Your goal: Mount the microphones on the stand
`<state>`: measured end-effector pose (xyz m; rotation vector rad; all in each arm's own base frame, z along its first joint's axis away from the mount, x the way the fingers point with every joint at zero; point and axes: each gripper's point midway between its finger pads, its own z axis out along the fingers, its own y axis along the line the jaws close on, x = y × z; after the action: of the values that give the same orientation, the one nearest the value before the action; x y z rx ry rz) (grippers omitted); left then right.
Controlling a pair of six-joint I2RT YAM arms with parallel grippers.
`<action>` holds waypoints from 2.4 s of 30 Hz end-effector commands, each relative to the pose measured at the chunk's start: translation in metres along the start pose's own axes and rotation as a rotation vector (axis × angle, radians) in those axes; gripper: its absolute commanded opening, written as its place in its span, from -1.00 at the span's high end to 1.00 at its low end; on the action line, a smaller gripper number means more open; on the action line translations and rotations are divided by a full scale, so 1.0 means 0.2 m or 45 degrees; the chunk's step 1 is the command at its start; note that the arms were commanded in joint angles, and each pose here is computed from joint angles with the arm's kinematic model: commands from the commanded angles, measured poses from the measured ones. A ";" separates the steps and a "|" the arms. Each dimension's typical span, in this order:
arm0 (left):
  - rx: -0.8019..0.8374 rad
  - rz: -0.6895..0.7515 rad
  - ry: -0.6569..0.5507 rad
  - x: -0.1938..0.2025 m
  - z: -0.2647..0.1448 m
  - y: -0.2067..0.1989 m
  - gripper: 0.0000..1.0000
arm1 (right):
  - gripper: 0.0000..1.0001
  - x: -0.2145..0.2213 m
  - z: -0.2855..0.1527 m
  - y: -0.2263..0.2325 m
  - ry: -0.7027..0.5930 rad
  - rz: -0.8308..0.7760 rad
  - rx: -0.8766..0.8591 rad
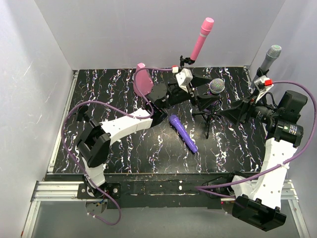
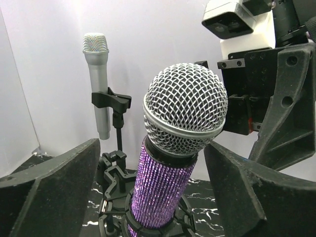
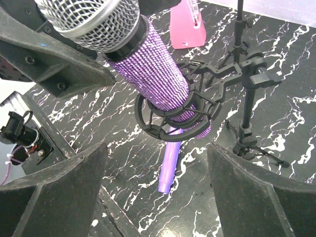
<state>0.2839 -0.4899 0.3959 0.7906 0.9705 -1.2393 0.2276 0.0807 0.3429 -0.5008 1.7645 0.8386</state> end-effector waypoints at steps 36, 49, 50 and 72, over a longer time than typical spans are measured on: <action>-0.575 -0.069 0.541 0.01 -0.97 -0.11 -0.96 | 0.95 -0.66 0.17 0.31 -0.141 0.520 -0.344; -0.622 -0.071 0.582 0.06 -1.05 -0.10 -0.96 | 0.94 -0.25 0.27 0.00 0.056 0.569 -0.035; -0.630 -0.081 0.619 0.09 -1.08 -0.10 -0.96 | 0.94 -0.24 0.27 -0.01 0.062 0.561 -0.024; -0.872 -0.187 0.917 0.38 -1.28 -0.02 -0.96 | 0.00 -0.45 0.06 0.27 -0.011 0.177 -0.554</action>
<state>0.2336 -0.3031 0.2252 0.6980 1.8619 -0.7145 0.2581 0.1148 0.4277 -0.4399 1.7476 1.2924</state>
